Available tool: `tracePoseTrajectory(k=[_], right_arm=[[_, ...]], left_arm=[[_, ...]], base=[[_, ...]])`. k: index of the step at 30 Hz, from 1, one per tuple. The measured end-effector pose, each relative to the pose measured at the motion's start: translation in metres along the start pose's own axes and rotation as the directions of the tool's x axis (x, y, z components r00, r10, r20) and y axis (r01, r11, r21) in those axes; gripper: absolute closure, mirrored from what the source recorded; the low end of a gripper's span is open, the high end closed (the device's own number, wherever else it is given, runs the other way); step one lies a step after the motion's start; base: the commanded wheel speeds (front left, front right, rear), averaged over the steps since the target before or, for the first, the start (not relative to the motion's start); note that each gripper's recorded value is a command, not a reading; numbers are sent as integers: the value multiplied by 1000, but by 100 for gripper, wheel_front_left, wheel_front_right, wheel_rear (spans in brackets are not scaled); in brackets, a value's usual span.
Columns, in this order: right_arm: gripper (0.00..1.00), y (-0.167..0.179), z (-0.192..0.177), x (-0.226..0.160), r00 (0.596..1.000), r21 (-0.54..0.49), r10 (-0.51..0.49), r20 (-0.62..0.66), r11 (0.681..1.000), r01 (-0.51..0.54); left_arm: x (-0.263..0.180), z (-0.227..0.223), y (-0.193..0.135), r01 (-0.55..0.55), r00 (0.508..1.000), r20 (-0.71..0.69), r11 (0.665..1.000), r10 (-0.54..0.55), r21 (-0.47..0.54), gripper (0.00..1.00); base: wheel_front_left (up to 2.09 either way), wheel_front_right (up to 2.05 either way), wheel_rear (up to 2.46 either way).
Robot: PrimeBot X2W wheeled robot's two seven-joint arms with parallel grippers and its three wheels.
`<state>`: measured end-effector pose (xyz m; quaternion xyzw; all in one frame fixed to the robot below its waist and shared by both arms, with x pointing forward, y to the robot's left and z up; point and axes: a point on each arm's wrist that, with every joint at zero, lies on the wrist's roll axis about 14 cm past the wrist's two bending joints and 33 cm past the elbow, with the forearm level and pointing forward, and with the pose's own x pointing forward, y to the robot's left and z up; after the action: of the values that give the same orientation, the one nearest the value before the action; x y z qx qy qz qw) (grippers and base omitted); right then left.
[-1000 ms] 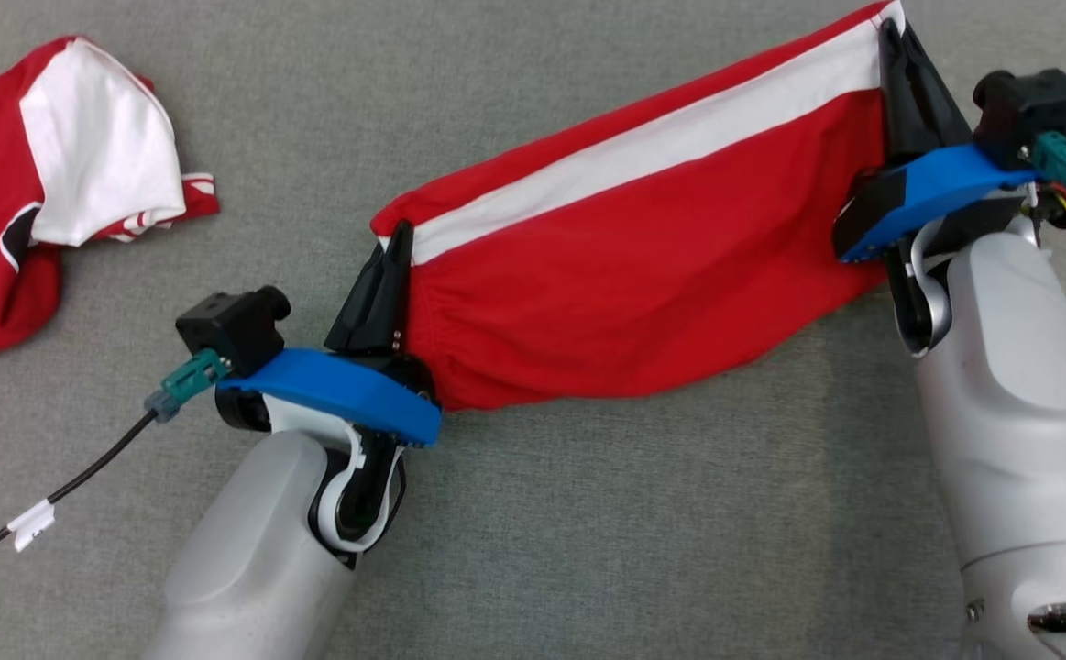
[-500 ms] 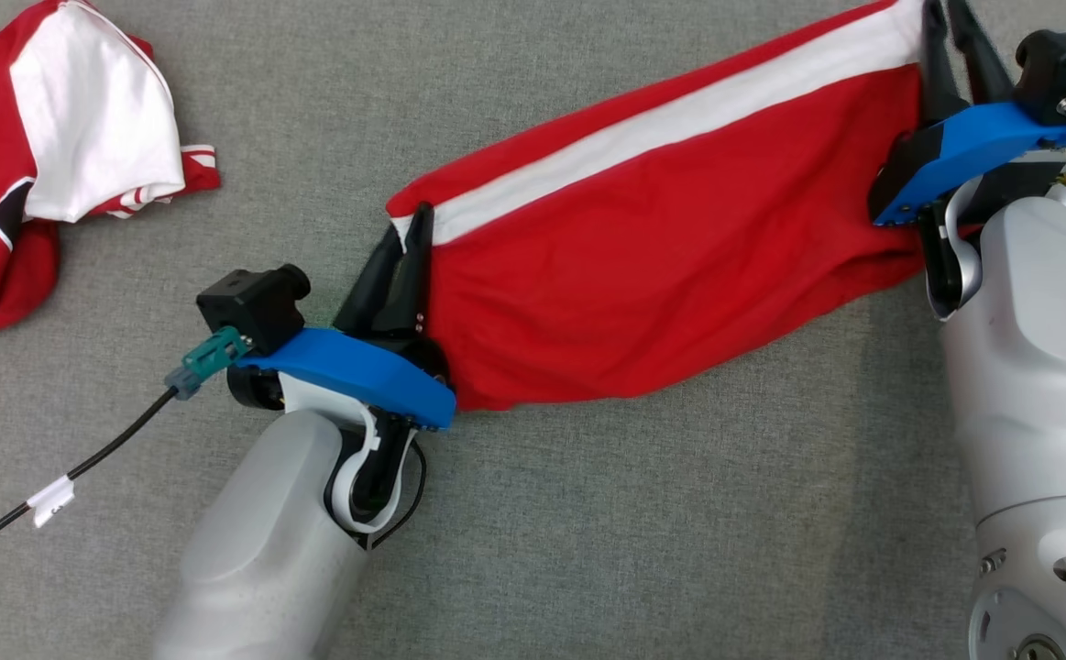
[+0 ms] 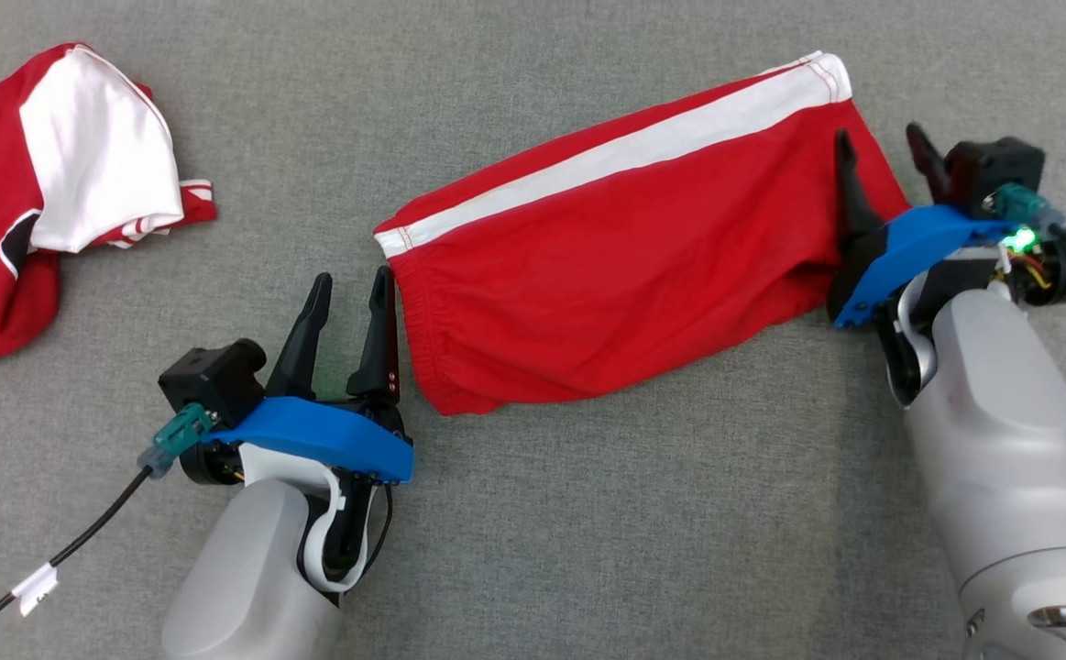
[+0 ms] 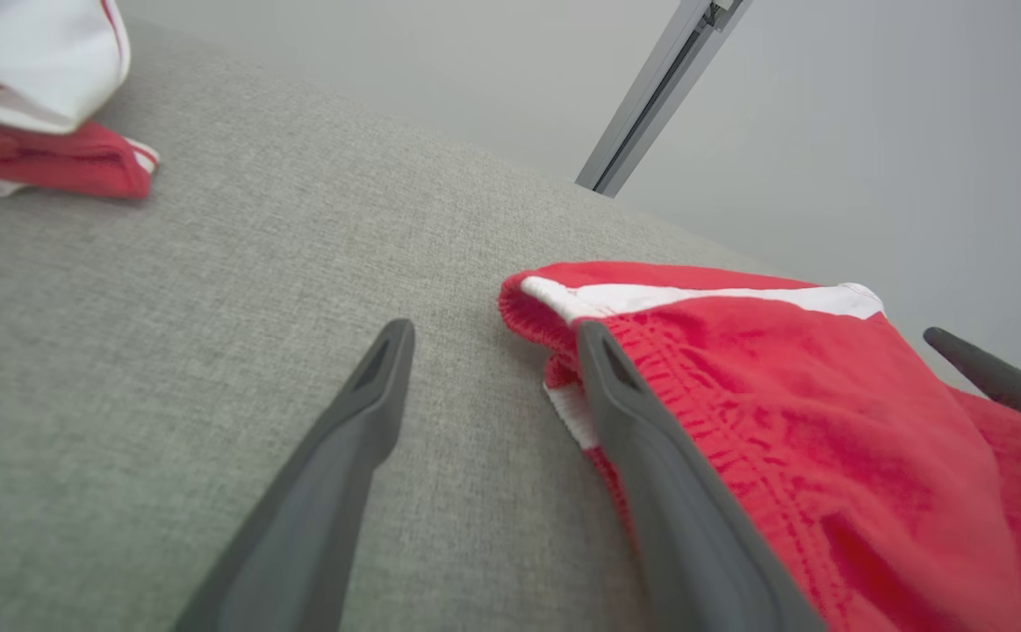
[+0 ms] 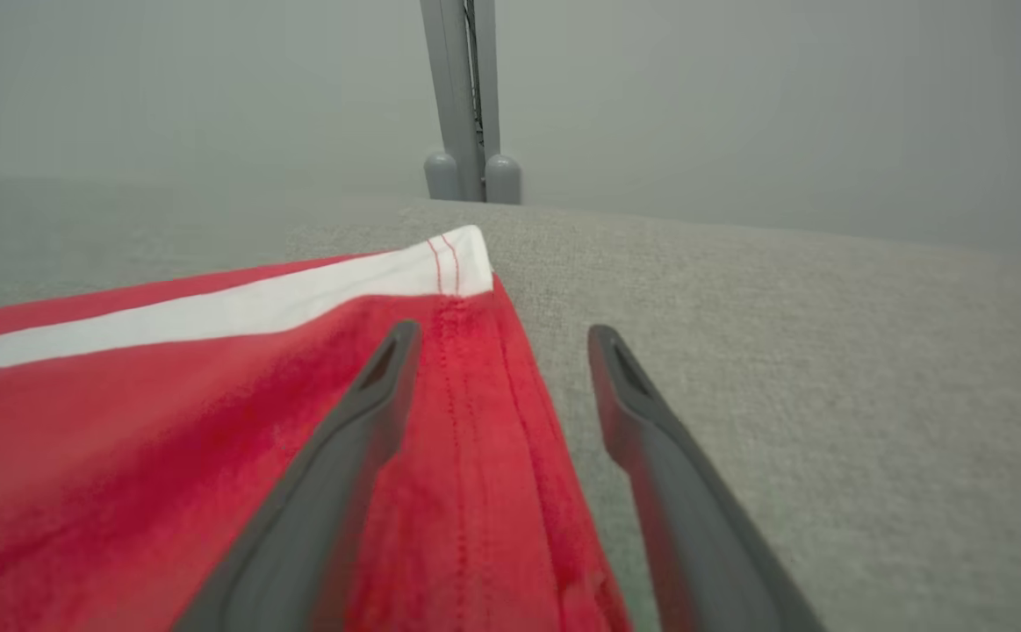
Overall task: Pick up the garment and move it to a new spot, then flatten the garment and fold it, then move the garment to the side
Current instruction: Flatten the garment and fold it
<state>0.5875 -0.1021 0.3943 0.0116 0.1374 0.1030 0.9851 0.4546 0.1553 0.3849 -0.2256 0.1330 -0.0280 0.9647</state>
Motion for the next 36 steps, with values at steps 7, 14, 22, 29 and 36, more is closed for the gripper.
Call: tracePoseTrajectory(k=[7, 14, 22, 29, 36], right_arm=[[10, -5, -42, -19, 976, -28, -15, -217, 1000, 9], [100, -11, -48, -30, 959, 10, -35, -283, 999, 39], [100, -23, -32, -57, 985, 163, -95, -146, 979, 118], [100, -43, -30, -100, 980, 247, -171, -99, 950, 191], [100, -69, -33, -146, 963, 309, -264, -43, 914, 264]], left_arm=[[-7, 6, 3, -21, 999, 24, 1000, 21, 5, 0], [-15, 7, 6, -37, 999, 27, 999, 36, 17, 0], [-28, 7, 3, -38, 999, 31, 999, 37, 34, 0], [-46, 2, -7, -20, 1000, 22, 998, 19, 53, 0], [-61, -6, -16, 4, 1000, 7, 998, -5, 65, 0]], base=[[0, 0, 0], [0, 0, 0], [0, 0, 0], [0, 0, 0], [0, 0, 0]])
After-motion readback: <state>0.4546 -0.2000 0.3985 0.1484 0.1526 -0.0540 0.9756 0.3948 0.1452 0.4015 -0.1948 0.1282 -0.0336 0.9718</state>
